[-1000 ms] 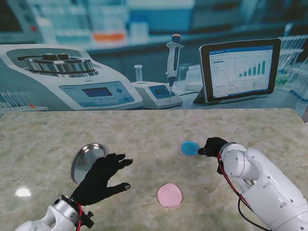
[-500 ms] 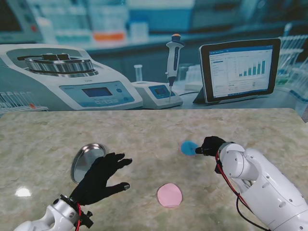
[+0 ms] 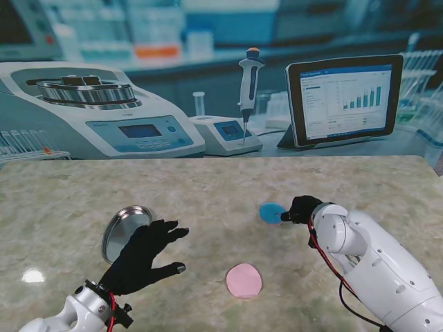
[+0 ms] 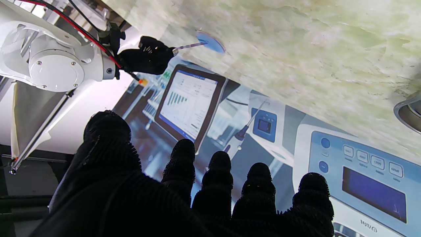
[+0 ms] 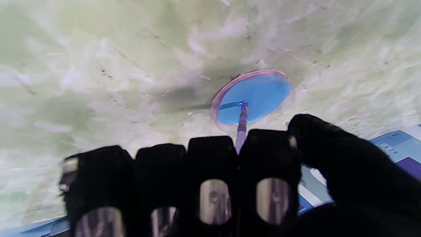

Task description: Line a culture dish with filter paper and press it flat with a glass rod

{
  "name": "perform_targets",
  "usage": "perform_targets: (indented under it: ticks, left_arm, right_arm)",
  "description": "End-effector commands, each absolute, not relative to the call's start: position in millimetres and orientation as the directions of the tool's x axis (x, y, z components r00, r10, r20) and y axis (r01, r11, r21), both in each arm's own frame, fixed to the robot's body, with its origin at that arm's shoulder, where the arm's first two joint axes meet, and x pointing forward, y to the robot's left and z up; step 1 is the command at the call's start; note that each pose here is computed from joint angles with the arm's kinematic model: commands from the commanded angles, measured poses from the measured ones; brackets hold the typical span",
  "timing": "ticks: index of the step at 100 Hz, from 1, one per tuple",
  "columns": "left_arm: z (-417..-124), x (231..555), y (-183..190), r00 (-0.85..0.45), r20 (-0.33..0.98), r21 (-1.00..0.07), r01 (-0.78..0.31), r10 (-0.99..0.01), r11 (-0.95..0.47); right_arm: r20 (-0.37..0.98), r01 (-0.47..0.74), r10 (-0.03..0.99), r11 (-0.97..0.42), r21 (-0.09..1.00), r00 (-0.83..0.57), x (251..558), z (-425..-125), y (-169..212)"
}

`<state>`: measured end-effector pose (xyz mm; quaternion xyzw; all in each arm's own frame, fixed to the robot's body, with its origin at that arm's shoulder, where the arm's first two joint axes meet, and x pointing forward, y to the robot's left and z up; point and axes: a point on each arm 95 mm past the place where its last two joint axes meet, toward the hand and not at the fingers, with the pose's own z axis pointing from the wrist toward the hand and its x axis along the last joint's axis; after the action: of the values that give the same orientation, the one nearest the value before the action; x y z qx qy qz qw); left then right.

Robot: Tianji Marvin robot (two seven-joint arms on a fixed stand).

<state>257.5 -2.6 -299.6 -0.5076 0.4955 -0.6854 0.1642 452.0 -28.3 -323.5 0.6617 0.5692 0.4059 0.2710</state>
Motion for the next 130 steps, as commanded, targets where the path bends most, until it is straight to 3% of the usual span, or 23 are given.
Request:
perform_targets:
  ticks: [1, 57, 130]
  left_arm:
    - [-299.2, 255.8, -3.2, -0.431, 0.536, -0.844, -0.283, -0.726, -0.456]
    - [-299.9, 255.2, -3.2, -0.432, 0.535, -0.845, -0.284, -0.726, -0.454]
    - [-299.9, 255.6, -2.5, -0.427, 0.536, -0.844, -0.29, -0.728, -0.451]
  right_arm:
    - [0.219, 0.549, 0.975, -0.207, 0.81, 0.044, 447.4, -330.1, -32.1]
    - [0.287, 0.498, 0.958, -0.253, 0.829, 0.009, 442.4, -322.1, -24.6]
    - [0.328, 0.593, 0.943, -0.234, 0.77, -0.054, 451.8, -336.8, -7.5]
